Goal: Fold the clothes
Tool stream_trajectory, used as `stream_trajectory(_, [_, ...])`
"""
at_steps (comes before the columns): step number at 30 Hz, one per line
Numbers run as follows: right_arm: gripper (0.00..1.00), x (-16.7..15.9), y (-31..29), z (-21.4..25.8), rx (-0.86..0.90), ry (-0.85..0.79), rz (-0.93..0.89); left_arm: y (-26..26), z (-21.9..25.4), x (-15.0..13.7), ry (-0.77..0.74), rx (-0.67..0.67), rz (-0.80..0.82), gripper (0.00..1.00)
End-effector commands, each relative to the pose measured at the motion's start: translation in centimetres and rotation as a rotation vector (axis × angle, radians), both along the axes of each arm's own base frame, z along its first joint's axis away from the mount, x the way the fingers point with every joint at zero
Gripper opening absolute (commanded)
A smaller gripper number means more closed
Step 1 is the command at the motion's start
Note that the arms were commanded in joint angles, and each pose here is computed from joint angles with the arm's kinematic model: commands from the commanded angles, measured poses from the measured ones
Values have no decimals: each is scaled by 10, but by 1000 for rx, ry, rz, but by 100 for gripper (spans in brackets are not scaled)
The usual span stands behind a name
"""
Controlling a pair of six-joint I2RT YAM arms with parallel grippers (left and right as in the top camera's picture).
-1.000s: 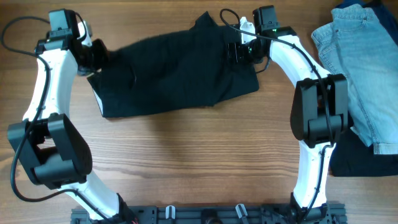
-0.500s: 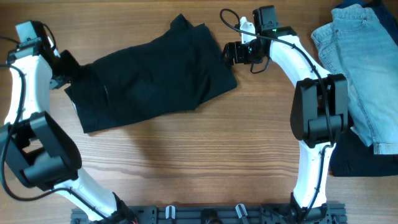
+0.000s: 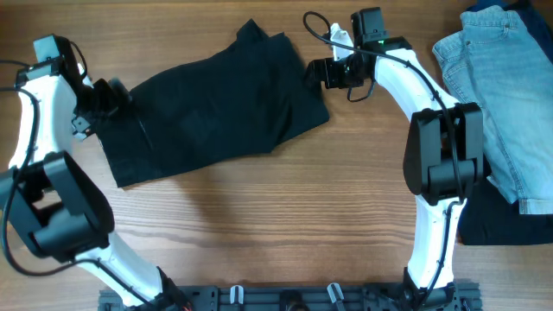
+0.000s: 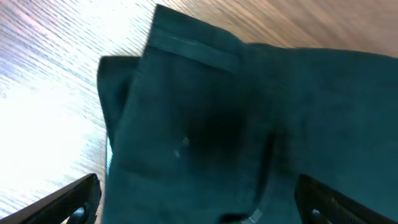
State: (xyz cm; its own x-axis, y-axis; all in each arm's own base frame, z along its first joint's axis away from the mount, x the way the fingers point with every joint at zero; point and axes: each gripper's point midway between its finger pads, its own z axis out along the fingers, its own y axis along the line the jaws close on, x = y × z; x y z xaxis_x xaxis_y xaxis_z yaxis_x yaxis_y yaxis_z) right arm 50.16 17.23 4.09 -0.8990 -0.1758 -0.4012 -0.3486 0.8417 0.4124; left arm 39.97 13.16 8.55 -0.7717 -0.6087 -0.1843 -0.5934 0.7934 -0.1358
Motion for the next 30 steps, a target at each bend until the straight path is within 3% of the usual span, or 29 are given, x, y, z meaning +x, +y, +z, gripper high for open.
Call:
stream_trajectory(1, [97,-2,5,4,19,-12,32,-16,81,-1,-199,-6,-3,100])
stream_trajectory(8, [100,-1,38,-4,26,-50,86,-47,179,-22,-437,65,-69,100])
stream_trajectory(13, [100,4,58,-17,8,-94,111,-71,177,-32,-401,43,-121,100])
stream_trajectory(22, [99,24,60,-52,-316,-228,13,-72,169,-35,-359,53,-129,100])
stream_trajectory(30, [52,6,63,-93,-438,-181,32,-73,164,-39,-330,45,-128,100])
